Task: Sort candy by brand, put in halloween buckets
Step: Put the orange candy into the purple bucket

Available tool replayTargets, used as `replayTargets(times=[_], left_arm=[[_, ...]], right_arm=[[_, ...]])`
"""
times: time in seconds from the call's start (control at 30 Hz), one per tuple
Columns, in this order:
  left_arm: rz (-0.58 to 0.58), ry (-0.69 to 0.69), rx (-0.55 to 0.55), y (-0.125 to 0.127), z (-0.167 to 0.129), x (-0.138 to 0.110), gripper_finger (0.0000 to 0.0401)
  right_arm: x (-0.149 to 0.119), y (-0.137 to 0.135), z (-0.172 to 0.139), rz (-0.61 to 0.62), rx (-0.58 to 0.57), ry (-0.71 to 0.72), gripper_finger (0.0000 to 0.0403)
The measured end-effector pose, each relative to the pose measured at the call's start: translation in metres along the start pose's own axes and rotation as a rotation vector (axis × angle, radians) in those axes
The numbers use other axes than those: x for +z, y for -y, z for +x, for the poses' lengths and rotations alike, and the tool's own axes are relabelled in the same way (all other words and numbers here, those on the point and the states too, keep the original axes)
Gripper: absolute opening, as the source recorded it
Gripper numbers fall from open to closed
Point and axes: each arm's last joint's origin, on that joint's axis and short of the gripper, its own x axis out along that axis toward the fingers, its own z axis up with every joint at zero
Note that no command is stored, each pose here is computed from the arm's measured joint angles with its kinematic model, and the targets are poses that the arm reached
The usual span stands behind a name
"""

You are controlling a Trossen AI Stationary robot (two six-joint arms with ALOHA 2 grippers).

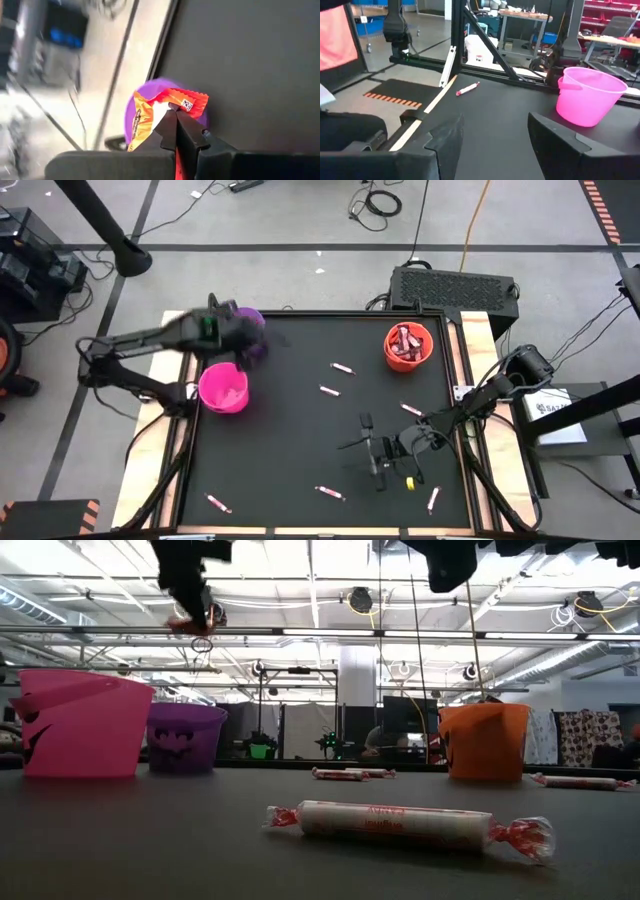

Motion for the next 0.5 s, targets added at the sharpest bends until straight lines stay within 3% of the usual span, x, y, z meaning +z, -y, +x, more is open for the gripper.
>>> replayTargets(times=[0.2,0.33,0.5], left_arm=[[-0.189,-0.034,-0.063,-0.052,0.049,-0.019,0.0],[-0.276,-0.029,-0.036,-0.069,0.082,-0.032,0.0],[-0.329,-0.122,-0.057,-0.076,0.11,-0.048,0.0001]], right_arm=[[0.0,0.001,0.0,-0.037,-0.002,-0.001,0.0212],[-0.001,0.002,0.001,-0.038,-0.003,-0.007,0.0212],[-0.002,0.002,0.001,-0.043,-0.003,-0.02,0.0212]])
